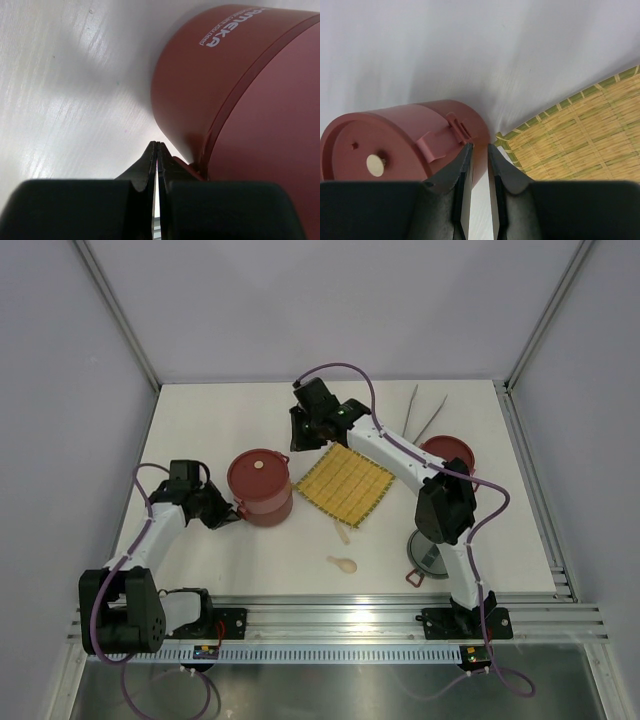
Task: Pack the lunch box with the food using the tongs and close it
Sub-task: Close the fastener on the packing box.
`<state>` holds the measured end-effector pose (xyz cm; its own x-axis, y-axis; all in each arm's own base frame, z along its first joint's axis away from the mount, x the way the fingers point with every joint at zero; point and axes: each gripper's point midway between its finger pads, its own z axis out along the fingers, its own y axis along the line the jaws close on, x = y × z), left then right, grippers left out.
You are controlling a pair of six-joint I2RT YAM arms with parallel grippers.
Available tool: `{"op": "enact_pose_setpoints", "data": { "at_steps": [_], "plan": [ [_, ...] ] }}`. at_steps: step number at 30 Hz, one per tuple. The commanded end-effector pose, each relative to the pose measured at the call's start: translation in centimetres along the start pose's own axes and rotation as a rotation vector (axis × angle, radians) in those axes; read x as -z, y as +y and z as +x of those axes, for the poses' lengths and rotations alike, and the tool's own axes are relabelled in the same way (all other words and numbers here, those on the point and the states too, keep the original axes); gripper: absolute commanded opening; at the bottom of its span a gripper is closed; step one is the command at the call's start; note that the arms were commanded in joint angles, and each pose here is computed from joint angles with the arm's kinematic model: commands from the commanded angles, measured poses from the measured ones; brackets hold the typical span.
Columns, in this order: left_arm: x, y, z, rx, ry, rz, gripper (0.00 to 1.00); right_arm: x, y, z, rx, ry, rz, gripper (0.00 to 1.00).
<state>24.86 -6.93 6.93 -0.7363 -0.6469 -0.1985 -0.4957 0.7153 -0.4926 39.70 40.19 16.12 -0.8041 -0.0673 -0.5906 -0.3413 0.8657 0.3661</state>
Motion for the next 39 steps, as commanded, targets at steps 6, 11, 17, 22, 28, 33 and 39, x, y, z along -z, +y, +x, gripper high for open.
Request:
{"op": "enact_pose_setpoints", "data": {
  "at_steps": [6, 11, 17, 22, 28, 33, 39],
  "plan": [
    [0.1, -3.4, -3.4, -0.032, -0.067, 0.081, 0.00, 2.6, 2.4, -1.0, 0.033, -0.039, -0.084, 0.25],
    [-0.1, -4.0, -4.1, -0.035, -0.067, 0.085, 0.00, 1.3, 3.0, 0.0, 0.043, 0.012, -0.127, 0.25],
    [-0.1, -4.4, -4.6, -0.045, -0.070, 0.086, 0.00, -1.1, 2.1, 1.4, 0.044, 0.061, -0.102, 0.25],
    [-0.1, -4.6, -4.7, -0.051, -0.066, 0.091, 0.00, -3.2, 0.4, 2.2, 0.026, 0.084, -0.036, 0.24],
    [-0.1, -4.6, -4.5, -0.050, -0.056, 0.091, 0.00, -3.6, -0.2, 2.9, 0.021, 0.092, -0.021, 0.23],
    [0.0, -4.6, -4.7, -0.053, -0.062, 0.089, 0.00, -4.2, -0.5, 4.9, -0.014, 0.138, -0.038, 0.18],
    [0.0, -4.6, -4.9, -0.059, -0.064, 0.078, 0.00, -3.6, -0.1, 6.5, -0.059, 0.164, -0.089, 0.17]
  ]
}}
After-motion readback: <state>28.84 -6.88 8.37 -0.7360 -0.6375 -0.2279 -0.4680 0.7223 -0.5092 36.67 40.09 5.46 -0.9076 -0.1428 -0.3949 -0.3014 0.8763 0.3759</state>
